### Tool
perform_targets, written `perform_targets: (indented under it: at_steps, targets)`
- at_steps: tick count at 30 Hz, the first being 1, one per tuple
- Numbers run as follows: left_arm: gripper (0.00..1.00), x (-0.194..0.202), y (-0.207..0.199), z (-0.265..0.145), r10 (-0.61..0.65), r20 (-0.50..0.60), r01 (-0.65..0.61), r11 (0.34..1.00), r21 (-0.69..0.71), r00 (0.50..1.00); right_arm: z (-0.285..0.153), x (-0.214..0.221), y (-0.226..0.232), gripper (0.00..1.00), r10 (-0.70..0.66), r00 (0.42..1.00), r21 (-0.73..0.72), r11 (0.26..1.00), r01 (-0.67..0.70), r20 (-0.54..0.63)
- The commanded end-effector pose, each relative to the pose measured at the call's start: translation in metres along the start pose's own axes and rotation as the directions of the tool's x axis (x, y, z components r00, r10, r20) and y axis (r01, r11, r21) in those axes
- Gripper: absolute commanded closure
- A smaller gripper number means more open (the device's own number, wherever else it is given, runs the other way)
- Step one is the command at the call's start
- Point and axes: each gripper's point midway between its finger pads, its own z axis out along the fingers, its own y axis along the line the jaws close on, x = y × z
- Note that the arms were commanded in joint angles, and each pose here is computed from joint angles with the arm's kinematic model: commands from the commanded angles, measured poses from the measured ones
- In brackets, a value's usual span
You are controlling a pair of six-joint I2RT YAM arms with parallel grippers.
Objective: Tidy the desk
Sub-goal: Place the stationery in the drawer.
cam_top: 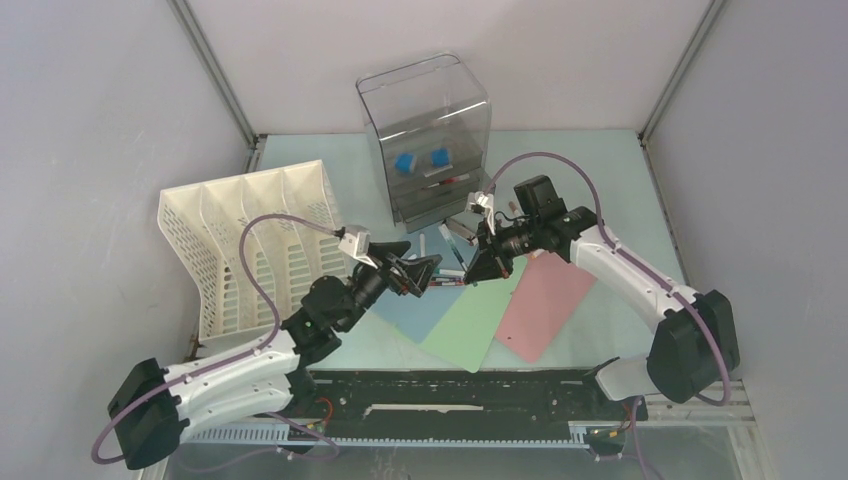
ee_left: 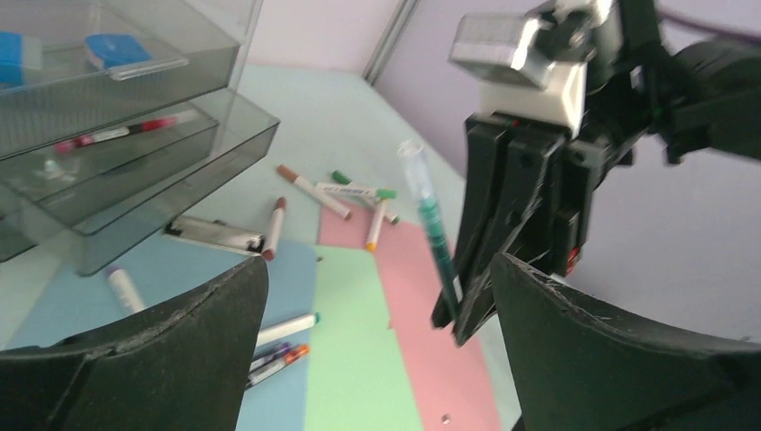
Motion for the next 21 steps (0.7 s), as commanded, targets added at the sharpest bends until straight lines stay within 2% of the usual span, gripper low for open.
perform_targets:
  at_steps: [1, 12, 21]
  targets:
    - [0.0, 0.01, 0.018, -0.007, 0.157, -0.094, -0.163, 0.985, -0.052, 0.983, -0.016, -0.014, -0.002, 1.0, -0.145, 0.989, 0.078, 0.986, 0.146, -0.015]
    - [0.0, 0.035, 0.045, -0.02, 0.234, -0.251, -0.272, 0.954, -0.127, 0.939, -0.053, -0.023, -0.039, 1.0, -0.248, 0.964, 0.33, 0.905, 0.267, -0.099]
    - [0.0, 0.044, 0.071, -0.035, 0.235, -0.277, -0.299, 0.929, -0.217, 0.932, -0.079, -0.044, -0.085, 1.0, -0.332, 0.881, 0.483, 0.743, 0.464, -0.337]
